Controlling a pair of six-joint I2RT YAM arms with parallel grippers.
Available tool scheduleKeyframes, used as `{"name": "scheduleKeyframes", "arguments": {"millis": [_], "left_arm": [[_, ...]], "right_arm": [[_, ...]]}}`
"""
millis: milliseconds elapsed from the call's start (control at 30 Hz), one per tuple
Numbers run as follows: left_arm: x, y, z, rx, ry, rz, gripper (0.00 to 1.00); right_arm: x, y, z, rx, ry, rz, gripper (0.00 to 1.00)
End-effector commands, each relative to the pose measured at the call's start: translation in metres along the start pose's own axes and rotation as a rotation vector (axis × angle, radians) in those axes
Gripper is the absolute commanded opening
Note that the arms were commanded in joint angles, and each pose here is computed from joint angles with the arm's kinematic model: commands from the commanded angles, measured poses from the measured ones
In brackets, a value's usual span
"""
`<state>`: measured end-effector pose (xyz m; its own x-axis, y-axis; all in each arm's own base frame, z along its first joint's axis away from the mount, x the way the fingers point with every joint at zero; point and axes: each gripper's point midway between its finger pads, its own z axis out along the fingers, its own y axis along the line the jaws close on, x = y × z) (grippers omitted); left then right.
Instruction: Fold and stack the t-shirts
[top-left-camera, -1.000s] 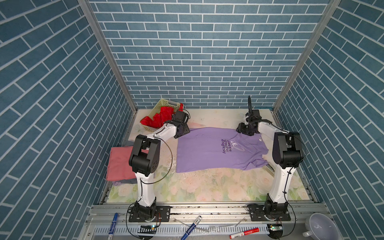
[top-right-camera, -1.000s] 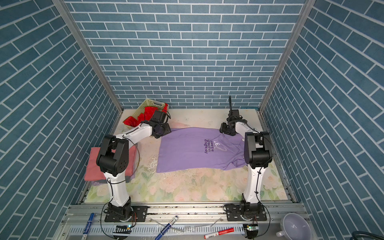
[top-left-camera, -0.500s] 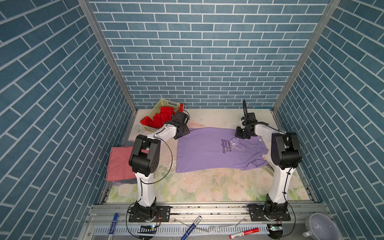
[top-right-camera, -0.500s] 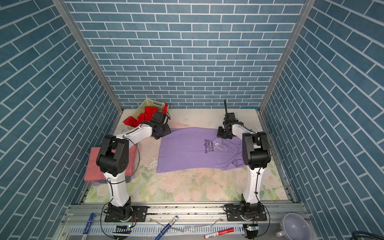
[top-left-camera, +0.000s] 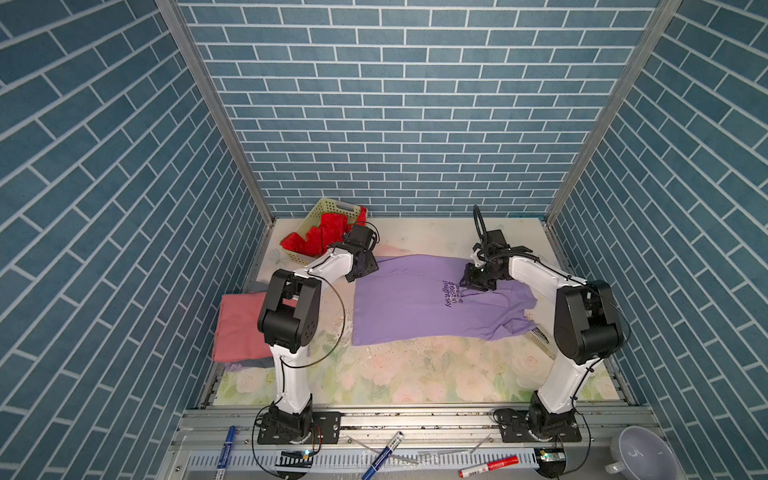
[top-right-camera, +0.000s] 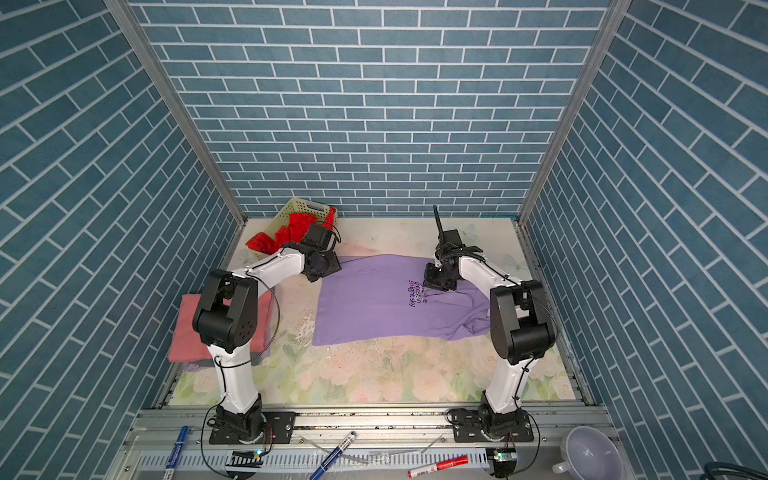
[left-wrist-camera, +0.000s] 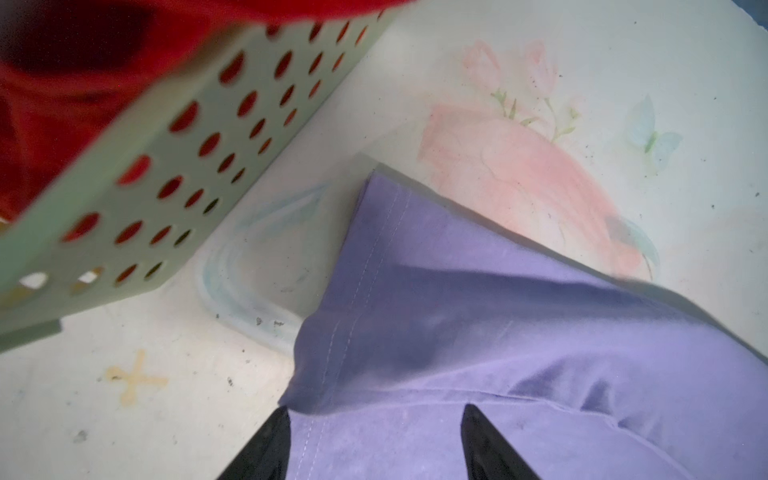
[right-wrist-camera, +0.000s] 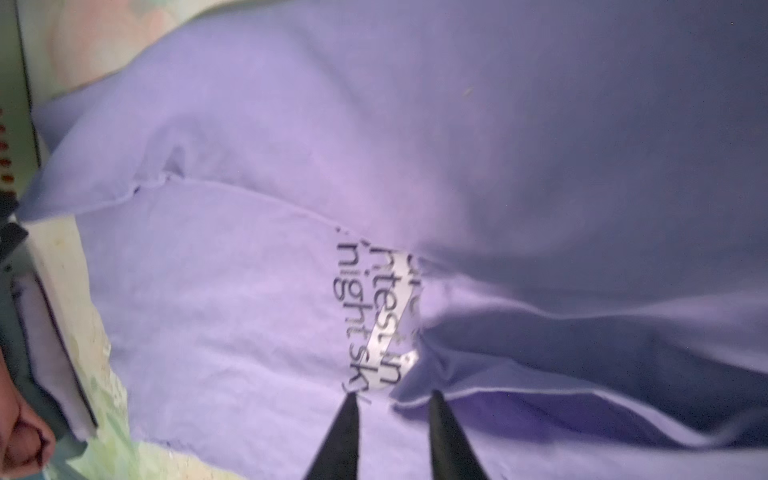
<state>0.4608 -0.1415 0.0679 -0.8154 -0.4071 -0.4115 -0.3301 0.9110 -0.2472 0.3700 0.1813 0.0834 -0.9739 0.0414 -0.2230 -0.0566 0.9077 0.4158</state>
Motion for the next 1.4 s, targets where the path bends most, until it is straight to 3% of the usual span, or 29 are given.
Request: {"name": "scheduleKeyframes", "arguments": {"millis": [0,133,267,367,500,667,967,1167,1367], "left_arm": [[-0.005,0.002,-0.003,-0.024,0.007,0.029,0.67],[-0.006,-0.002,-0.002,-0.011,0.015,0.037,0.67],[-0.006,-0.004,-0.001,0.002,0.018,0.038,0.67],[-0.006,-0.006,-0.001,0.012,0.018,0.038,0.67],[-0.005,-0.007,-0.001,0.017,0.023,0.04,0.67],[-0.001,-0.003,-0.001,0.01,0.027,0.037,0.67],[0.0,-0.007,0.01,0.016,0.05,0.035,0.67],[-0.003,-0.011,0.013,0.015,0.062,0.049,0.67],[-0.01,-0.015,0.011,0.031,0.054,0.046,0.67]], "right_arm": [[0.02,0.017,-0.021,-0.049,0.032,0.017,0.43],[-0.003,0.003,-0.034,0.057,-0.089,0.004,0.49],[-0.033,-0.031,-0.023,0.191,-0.175,0.037,0.48],[-0.056,-0.043,-0.004,0.153,-0.191,0.073,0.44],[-0.062,-0.041,0.023,0.105,-0.116,0.023,0.4],[-0.041,-0.039,0.035,0.065,-0.016,0.024,0.36],[0.025,-0.055,0.021,0.126,0.077,0.106,0.35],[0.064,-0.043,0.003,0.11,0.159,0.135,0.35],[0.06,-0.044,-0.026,0.164,0.107,0.13,0.38]]}}
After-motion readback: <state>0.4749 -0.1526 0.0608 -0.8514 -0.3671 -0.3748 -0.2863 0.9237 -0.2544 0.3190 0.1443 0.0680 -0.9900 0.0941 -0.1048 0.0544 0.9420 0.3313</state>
